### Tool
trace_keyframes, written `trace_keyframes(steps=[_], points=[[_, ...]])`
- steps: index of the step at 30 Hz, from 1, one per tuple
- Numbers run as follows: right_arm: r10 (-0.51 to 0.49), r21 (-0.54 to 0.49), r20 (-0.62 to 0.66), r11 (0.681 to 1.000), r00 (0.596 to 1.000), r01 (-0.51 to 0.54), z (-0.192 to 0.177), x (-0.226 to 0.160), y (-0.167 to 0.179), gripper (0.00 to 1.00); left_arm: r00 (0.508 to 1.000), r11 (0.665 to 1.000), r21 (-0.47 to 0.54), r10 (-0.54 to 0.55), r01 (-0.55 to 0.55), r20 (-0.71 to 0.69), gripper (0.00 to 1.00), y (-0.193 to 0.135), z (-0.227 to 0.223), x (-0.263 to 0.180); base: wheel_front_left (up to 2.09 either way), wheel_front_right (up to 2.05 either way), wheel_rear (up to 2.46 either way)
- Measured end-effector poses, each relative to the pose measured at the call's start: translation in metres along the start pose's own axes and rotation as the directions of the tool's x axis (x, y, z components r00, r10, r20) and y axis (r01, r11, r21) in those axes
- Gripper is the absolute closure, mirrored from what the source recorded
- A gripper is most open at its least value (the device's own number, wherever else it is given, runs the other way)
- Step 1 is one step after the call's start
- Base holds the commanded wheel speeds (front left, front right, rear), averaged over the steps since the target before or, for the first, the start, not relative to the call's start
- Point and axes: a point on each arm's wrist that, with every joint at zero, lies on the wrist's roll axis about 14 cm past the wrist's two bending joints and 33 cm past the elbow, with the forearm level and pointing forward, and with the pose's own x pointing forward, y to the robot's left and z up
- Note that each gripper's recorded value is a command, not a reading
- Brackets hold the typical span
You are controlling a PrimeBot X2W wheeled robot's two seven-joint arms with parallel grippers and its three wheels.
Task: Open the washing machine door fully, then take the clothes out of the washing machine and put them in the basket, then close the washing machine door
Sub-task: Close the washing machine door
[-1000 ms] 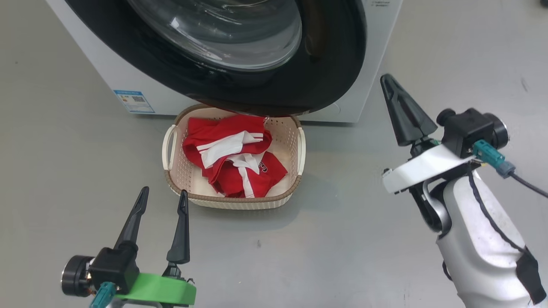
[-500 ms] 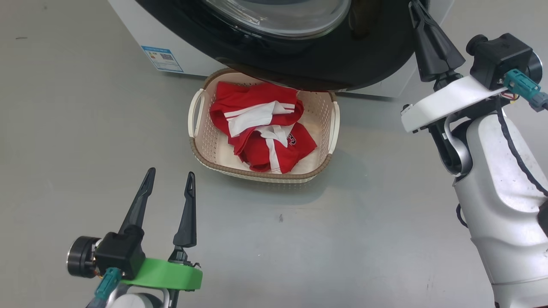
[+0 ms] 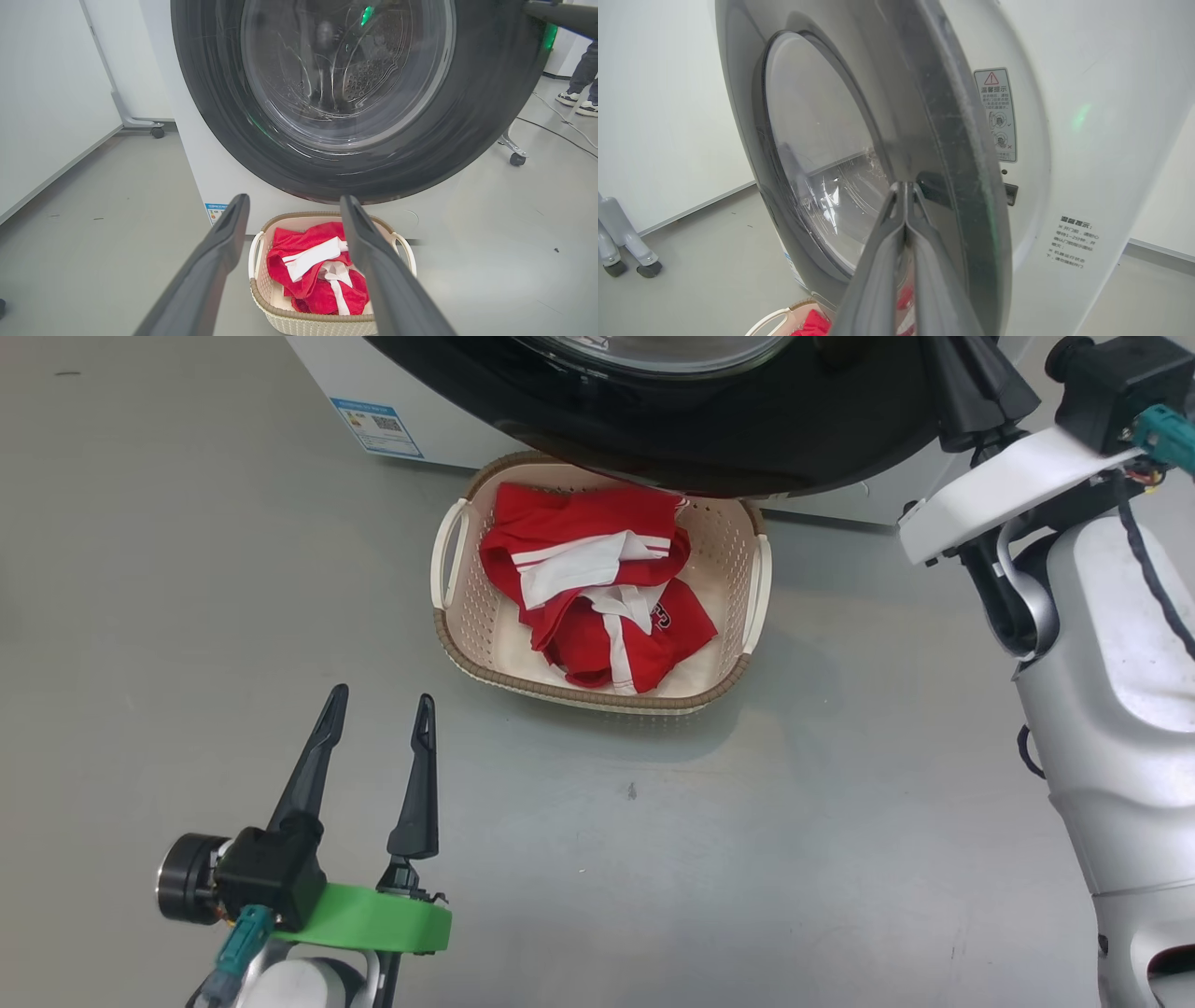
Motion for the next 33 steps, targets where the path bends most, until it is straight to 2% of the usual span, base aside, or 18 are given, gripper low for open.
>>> trace_keyframes(steps=[22,33], points=[[-0.074,-0.042,0.064,0.996,0.995,0.076,0.029,0.061,-0.053,1.00,1.000,1.000,0.020,0.017,-0.017,-0.022,0.00,0.007,-0.010,0.011,0.00,0.00,0.00],[-0.072,-0.032,0.052,0.997,0.996,0.074,0.018,0.065,-0.049,1.00,1.000,0.999,0.026,0.024,-0.024,-0.008,0.00,0.010,-0.005,0.014,0.00,0.00,0.00]])
